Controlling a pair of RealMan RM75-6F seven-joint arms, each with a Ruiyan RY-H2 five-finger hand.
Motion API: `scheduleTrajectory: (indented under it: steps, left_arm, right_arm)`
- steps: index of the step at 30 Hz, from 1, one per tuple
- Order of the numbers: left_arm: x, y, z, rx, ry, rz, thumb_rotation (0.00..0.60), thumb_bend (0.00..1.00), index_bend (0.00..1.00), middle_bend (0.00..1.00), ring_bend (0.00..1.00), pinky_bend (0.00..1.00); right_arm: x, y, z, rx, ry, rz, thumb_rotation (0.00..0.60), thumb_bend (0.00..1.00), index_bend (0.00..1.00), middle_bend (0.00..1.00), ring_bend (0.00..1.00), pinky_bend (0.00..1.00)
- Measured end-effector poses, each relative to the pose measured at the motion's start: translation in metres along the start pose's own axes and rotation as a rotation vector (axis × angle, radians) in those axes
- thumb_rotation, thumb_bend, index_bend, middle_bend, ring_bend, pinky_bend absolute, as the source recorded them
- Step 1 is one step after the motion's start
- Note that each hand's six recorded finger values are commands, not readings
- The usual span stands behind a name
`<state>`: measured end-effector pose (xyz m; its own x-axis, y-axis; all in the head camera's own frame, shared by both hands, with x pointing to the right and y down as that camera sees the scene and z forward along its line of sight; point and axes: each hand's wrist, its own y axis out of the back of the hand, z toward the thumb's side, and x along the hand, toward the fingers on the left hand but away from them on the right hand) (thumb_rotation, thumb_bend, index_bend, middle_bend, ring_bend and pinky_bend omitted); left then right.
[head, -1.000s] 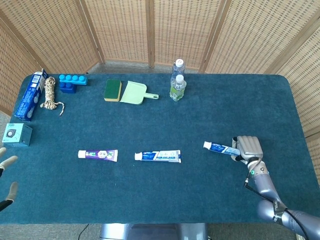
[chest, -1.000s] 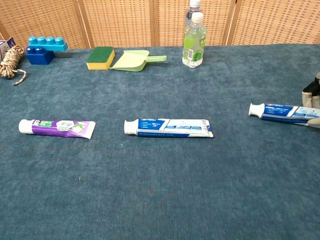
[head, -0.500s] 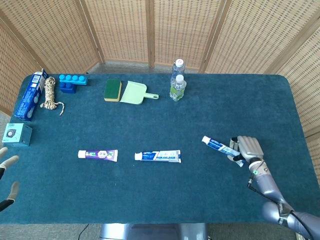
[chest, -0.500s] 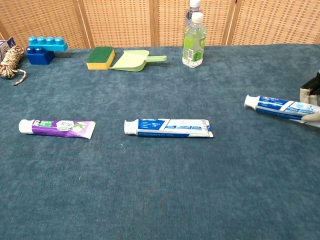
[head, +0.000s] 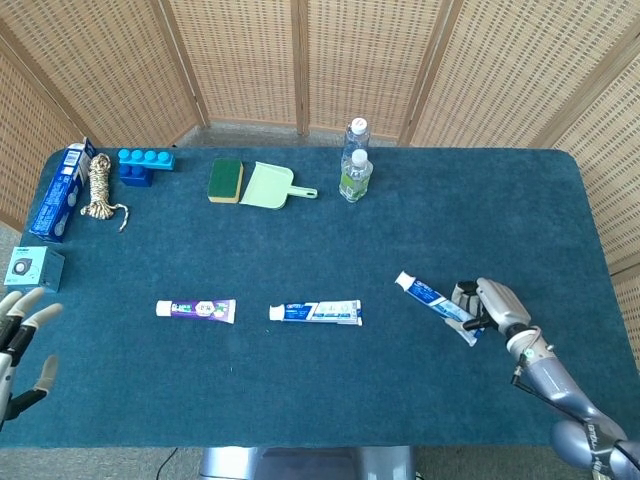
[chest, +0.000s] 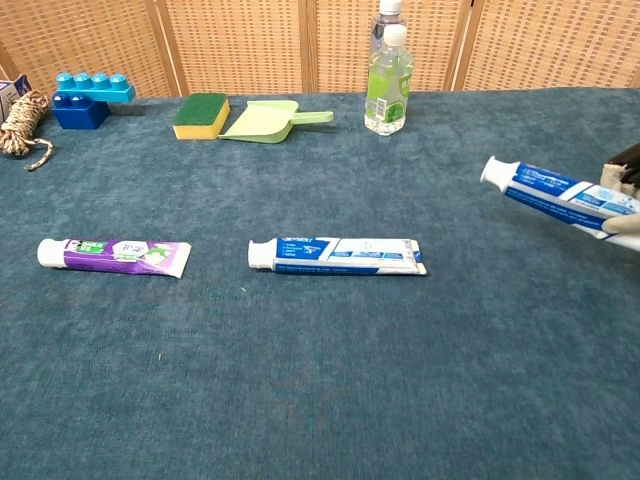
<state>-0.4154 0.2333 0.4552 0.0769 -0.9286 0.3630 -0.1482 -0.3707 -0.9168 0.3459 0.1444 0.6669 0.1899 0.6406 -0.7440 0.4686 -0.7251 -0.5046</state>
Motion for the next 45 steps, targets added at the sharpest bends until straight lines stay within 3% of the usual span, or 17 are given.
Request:
scheduleTrajectory:
  steps: [13, 24, 45]
  left_arm:
    - [0.042, -0.022, 0.030, -0.005, -0.151, -0.141, 0.600, 0.44, 0.21, 0.13, 0.10, 0.18]
    - [0.085, -0.040, 0.062, -0.080, -0.260, -0.288, 0.600, 0.44, 0.21, 0.12, 0.10, 0.19]
    - [0.133, -0.081, 0.146, -0.248, -0.437, -0.460, 0.600, 0.41, 0.23, 0.09, 0.07, 0.18]
  right_arm:
    - [0.036, 0.000, 0.023, -0.072, 0.102, 0.037, 0.600, 0.45, 0.94, 0.72, 0.68, 0.73]
    - [0.052, -0.015, 0.035, -0.094, 0.133, 0.055, 0.600, 0.45, 0.95, 0.72, 0.69, 0.73]
    - [0.065, -0.048, 0.086, -0.174, 0.233, 0.130, 0.600, 0.45, 0.95, 0.72, 0.69, 0.73]
